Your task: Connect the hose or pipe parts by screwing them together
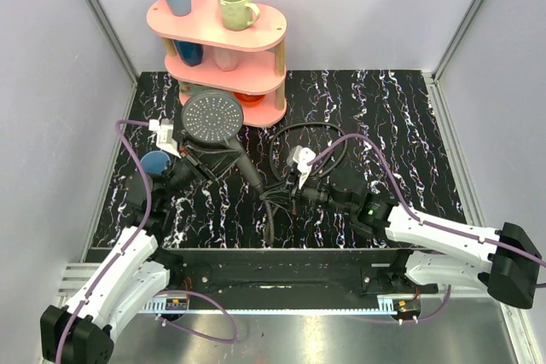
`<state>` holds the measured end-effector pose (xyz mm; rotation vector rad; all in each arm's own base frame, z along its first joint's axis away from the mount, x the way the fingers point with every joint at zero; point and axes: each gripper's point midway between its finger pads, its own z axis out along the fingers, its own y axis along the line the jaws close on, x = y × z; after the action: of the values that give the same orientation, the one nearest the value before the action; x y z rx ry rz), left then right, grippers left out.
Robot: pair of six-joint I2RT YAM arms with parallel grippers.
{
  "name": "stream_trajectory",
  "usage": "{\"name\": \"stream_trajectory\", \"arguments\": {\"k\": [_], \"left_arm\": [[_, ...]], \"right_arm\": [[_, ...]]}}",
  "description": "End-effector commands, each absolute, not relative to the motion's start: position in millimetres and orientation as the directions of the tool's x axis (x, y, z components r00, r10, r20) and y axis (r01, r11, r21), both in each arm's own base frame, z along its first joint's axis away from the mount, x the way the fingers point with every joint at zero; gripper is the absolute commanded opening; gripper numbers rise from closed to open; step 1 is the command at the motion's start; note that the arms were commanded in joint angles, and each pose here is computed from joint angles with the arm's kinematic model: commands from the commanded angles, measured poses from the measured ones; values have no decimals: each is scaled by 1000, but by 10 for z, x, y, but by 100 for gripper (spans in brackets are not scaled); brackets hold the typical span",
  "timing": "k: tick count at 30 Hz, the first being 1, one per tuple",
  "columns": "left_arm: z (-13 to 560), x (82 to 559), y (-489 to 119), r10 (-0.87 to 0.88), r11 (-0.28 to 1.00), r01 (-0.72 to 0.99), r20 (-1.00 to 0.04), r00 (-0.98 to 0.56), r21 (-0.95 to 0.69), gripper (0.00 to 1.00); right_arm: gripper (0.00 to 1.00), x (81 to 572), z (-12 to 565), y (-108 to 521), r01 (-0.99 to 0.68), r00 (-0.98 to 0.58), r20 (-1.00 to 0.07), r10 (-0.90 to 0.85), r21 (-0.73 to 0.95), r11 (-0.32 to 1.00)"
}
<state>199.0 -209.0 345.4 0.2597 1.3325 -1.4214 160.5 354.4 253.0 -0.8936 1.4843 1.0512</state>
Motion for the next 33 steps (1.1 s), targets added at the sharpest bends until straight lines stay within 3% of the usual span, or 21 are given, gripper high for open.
{"name": "stream_trajectory", "arguments": {"k": [1, 11, 24, 29, 33], "left_arm": [[3413, 1620, -2230, -461, 84, 840, -768, -444, -536, 0], [3475, 1557, -2248, -472, 7, 848, -749, -464, -530, 0], [3573, 1504, -2236, -508, -87, 841, -702, -499, -535, 0], [3487, 1699, -2242, -515, 18, 811, -701, -494, -585, 0], [3451, 1813, -2204, -529, 113, 796, -714, -458, -595, 0]], "right_arm": [[0, 1670, 3595, 3453, -954, -61, -940, 334, 154, 257], [0, 1644, 3591, 3437, -965, -194, -924, 330, 240, 107], [0, 1792, 3522, 3440, -933, -317, -876, 363, 356, 44], [13, 1934, 3448, 3486, -916, -332, -880, 340, 386, 106], [16, 1994, 3355, 3523, -905, -350, -880, 322, 406, 126]]}}
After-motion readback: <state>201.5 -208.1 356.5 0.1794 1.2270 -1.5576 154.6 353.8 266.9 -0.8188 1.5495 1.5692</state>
